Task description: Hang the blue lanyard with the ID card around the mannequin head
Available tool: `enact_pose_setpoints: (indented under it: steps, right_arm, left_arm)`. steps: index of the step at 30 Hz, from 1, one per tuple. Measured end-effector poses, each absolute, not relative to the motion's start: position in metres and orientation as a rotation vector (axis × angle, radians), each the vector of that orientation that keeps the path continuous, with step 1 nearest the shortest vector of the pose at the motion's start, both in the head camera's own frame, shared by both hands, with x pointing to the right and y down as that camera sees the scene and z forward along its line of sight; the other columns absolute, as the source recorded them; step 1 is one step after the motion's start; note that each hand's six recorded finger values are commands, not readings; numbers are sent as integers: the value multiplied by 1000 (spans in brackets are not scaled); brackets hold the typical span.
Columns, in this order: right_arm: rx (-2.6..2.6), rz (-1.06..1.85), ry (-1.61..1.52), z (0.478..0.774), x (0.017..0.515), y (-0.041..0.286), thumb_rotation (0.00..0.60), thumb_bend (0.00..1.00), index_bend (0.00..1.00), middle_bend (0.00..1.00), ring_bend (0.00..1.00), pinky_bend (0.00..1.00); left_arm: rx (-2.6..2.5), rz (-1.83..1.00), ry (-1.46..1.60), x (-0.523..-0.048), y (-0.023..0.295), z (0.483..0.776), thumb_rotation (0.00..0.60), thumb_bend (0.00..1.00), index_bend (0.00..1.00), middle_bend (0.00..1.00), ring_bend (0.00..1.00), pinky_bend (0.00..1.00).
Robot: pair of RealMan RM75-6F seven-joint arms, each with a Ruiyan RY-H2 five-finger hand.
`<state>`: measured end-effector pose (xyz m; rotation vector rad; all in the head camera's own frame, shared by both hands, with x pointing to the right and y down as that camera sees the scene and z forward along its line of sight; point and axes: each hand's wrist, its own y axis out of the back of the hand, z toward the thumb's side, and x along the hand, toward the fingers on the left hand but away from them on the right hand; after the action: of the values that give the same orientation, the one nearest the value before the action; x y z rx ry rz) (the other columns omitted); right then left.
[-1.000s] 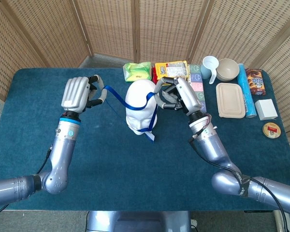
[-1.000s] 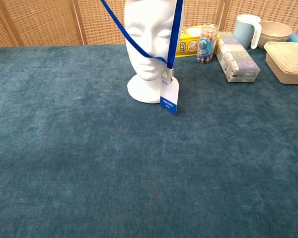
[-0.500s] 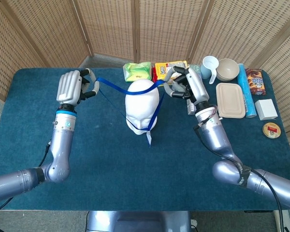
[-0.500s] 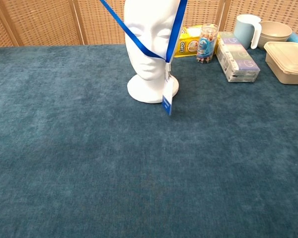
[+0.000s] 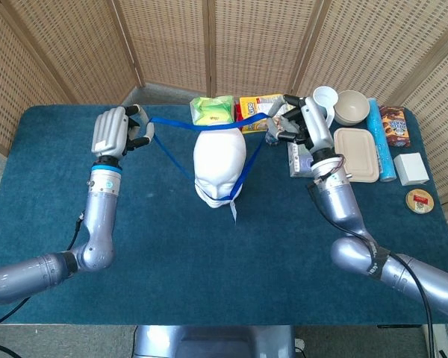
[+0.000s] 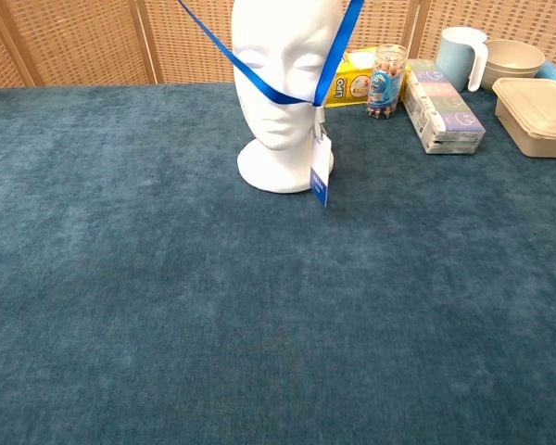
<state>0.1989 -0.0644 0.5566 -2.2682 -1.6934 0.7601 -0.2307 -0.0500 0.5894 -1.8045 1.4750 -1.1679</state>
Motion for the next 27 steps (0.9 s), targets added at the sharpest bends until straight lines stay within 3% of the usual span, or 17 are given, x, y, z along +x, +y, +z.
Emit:
enact_pose_setpoints:
  steps: [27]
  right_arm:
    - [-2139, 998, -1596, 582, 224, -78, 600, 528, 725, 1000, 1000, 1000]
  left_arm:
    - [-1774, -1199, 1399, -214, -45, 612, 524, 447, 604, 1000, 1000, 1000]
